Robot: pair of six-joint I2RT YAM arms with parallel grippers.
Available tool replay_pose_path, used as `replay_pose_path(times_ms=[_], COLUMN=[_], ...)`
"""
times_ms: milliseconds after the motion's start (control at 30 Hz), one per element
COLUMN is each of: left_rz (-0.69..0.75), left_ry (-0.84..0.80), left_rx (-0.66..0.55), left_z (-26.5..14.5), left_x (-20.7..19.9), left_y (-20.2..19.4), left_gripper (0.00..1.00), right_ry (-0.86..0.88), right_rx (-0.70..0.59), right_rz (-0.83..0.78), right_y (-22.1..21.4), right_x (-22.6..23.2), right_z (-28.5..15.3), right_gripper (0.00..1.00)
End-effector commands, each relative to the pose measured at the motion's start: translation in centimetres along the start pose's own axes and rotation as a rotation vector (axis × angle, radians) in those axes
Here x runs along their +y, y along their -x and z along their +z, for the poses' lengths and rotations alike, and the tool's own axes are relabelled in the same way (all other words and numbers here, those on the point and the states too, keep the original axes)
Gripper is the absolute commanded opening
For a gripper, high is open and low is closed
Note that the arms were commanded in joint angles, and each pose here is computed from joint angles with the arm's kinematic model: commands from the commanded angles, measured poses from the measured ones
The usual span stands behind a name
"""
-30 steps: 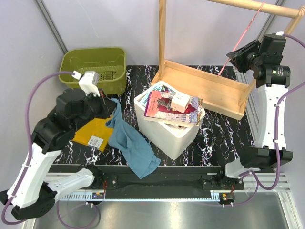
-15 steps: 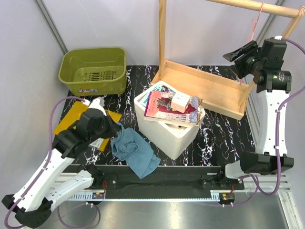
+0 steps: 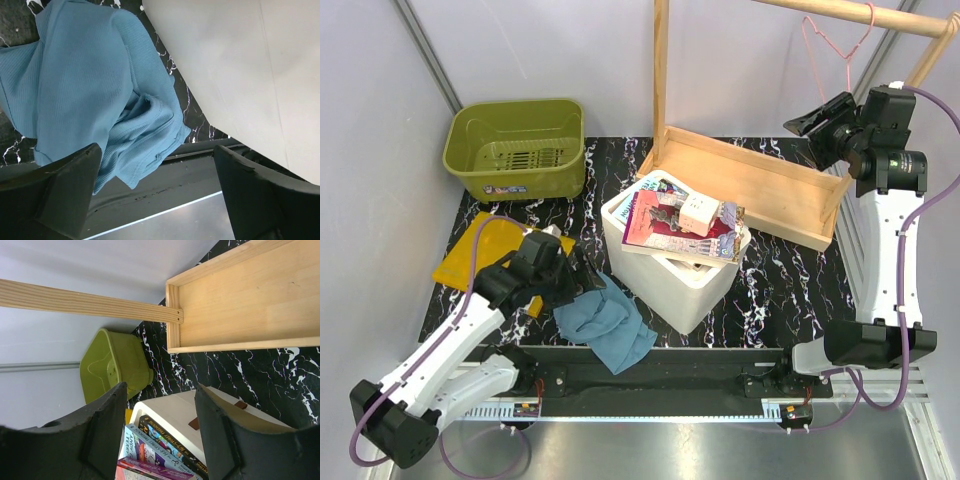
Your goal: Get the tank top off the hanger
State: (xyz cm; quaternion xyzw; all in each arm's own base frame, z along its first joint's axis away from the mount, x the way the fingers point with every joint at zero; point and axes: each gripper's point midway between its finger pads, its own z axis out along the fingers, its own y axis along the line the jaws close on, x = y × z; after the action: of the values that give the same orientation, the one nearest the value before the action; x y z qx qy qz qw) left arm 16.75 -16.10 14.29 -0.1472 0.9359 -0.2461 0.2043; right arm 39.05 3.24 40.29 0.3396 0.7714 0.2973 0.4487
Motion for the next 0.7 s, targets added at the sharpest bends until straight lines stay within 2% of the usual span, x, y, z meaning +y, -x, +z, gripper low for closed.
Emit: replay_pose_path(times_ms=[0,267,433,667], left_rz=[-0.034,-0.136,-0.122,-0.172], left_ry=[0.006,0.205,0.285,0.367], left_rx=[-0.057,0.04,-0.055,0.029], left_z=[-1.6,1.6,4.2,7.5], left_x=[-0.2,4.0,6.9,9.4], left_y=[1.0,-0.1,0.9,-1.4], left_gripper=[0.99,0.99,0.99,0.98], right_ry=[0.044,0.043,0.045,0.039], right_rx=[0.001,0.006,0.002,0.006], right_rz=[-0.019,-0.011,-0.022,-0.017], right_y=[-0.4,-0.5,-0.3,-0.2], right_x=[0.9,0.8,0.8,0.7], right_z=[-1.1,-0.8,-0.7,-0.1], right_gripper=[0.64,0.64,0.64,0.64])
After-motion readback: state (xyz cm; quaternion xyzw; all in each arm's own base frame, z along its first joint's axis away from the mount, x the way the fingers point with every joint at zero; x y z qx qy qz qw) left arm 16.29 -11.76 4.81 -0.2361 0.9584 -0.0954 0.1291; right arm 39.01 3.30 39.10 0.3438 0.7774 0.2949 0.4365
